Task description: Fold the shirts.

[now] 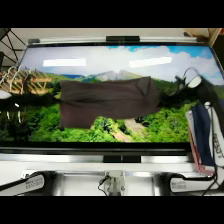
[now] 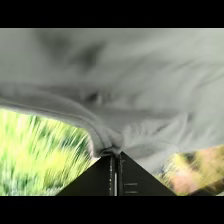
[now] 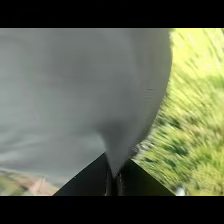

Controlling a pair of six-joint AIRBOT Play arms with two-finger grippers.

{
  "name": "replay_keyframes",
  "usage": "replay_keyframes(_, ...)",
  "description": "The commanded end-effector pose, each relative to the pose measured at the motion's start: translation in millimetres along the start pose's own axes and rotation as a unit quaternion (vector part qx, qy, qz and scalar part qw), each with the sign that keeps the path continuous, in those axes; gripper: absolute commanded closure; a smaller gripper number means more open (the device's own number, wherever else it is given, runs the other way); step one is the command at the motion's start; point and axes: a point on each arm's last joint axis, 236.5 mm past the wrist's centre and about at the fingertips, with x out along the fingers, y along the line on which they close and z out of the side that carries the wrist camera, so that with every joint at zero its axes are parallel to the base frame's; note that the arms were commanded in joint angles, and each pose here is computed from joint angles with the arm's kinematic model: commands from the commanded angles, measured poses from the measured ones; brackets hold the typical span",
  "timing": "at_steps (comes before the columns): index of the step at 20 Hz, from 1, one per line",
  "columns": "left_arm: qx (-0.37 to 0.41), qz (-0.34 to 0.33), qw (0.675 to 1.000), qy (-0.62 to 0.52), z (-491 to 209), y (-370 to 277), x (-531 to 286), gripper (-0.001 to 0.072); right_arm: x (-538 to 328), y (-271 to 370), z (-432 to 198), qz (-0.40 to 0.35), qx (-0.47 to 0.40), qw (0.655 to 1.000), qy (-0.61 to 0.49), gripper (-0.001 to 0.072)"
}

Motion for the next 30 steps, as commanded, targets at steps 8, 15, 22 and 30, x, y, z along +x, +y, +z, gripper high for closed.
replay_keyframes(8,0.355,0.159,0.724,-0.570,29,-363,-496,0.0678,-561,175,-111,-0.116,-0.294,0.675,-0.666,0.0643)
replay_keyframes(15,0.320,0.204,0.774,-0.507,-25,-329,-475,0.0678,-553,134,-176,-0.158,-0.240,0.716,-0.636,0.0642)
replay_keyframes(22,0.211,0.244,0.911,-0.255,10,-173,-325,0.0678,-383,56,-91,-0.186,-0.141,0.912,-0.336,0.0642)
replay_keyframes(30,0.104,0.175,0.978,-0.050,46,-19,-44,0.0678,-98,-5,73,-0.101,-0.062,0.976,-0.185,0.0642)
